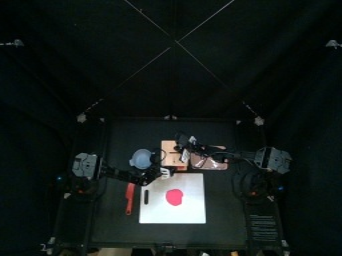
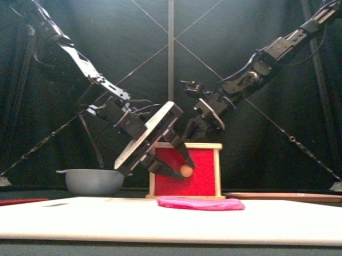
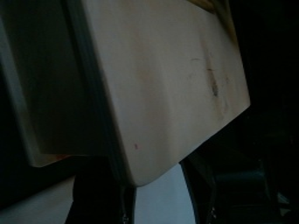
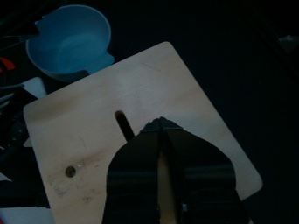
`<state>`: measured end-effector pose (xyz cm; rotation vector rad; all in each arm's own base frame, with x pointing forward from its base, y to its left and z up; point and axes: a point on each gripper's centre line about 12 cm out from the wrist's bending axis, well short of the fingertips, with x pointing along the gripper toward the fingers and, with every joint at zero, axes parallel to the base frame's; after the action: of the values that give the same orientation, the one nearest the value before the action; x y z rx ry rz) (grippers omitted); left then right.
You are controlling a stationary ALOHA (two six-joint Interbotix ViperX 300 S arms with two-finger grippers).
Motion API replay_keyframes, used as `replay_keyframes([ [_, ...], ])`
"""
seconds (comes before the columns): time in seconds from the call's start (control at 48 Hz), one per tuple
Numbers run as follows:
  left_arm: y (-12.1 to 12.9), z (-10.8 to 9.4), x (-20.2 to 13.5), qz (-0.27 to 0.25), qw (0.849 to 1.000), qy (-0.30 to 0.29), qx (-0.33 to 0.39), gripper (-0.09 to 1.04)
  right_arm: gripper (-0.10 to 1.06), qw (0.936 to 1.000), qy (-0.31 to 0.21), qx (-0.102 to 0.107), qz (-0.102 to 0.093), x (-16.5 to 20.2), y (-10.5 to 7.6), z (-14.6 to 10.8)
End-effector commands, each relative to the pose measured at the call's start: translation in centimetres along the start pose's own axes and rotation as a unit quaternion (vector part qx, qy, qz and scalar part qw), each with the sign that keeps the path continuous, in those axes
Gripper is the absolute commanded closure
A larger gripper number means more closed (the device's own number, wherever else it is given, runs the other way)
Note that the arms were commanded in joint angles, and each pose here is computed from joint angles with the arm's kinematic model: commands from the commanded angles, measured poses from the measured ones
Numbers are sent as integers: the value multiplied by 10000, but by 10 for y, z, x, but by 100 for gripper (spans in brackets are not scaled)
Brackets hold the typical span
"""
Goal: Get the cutter from the drawer then cut the dough then place the extra dough in the bowl
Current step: Open the drawer
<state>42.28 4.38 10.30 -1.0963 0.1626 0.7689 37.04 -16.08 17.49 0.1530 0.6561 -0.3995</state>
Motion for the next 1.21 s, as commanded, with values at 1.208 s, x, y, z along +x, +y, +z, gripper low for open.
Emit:
replay_keyframes([
  [1.208,-17,-38,-25,-85,9989,403,-228,22,94,9998,193,68,31,2,3,-7],
])
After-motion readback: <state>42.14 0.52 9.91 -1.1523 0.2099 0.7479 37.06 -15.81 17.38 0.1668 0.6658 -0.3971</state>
